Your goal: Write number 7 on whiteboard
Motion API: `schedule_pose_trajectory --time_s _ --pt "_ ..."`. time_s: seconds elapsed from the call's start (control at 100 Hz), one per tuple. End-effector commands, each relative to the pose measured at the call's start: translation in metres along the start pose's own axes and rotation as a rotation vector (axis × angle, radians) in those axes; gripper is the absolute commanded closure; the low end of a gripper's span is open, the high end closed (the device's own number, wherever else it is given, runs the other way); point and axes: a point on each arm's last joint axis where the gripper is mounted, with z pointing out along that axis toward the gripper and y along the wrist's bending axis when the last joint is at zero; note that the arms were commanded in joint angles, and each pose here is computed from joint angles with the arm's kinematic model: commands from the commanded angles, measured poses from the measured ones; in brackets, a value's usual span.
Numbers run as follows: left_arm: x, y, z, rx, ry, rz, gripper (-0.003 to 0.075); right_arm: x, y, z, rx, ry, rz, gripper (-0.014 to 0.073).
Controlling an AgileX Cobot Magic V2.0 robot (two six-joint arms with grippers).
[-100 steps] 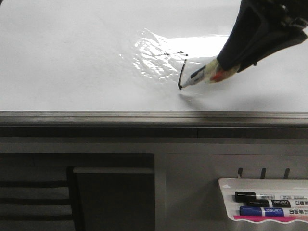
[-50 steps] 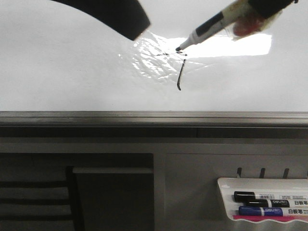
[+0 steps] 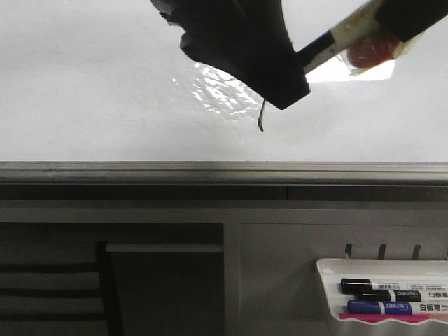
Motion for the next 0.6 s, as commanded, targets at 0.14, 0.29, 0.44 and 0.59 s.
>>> schedule_pose_trajectory --time_s 0.14,0.29,0.44,0.59 --pt "-0.0192 0.0026 -0.0196 -0.049 -0.119 -0.01 0.036 -0.0107 -0.0031 -0.0135 0.062 -0.069 -0.012 0.0648" --pt "-0.019 0.002 -0.0195 -0.043 -0.117 -0.01 0.0454 -0.0127 -0.0022 -0.0136 0.051 -0.092 0.003 0.0648" --pt "-0.0189 0.0019 -0.0195 -0.042 -0.116 -0.009 0.0537 -0.013 -0.0021 -0.0137 0.05 -0.095 0.005 0.0648" --pt "-0.0189 0.0019 -0.0195 -0.042 -0.116 -0.009 0.0608 -0.0161 -0.0005 -0.0139 0.031 -0.13 0.029 0.0648"
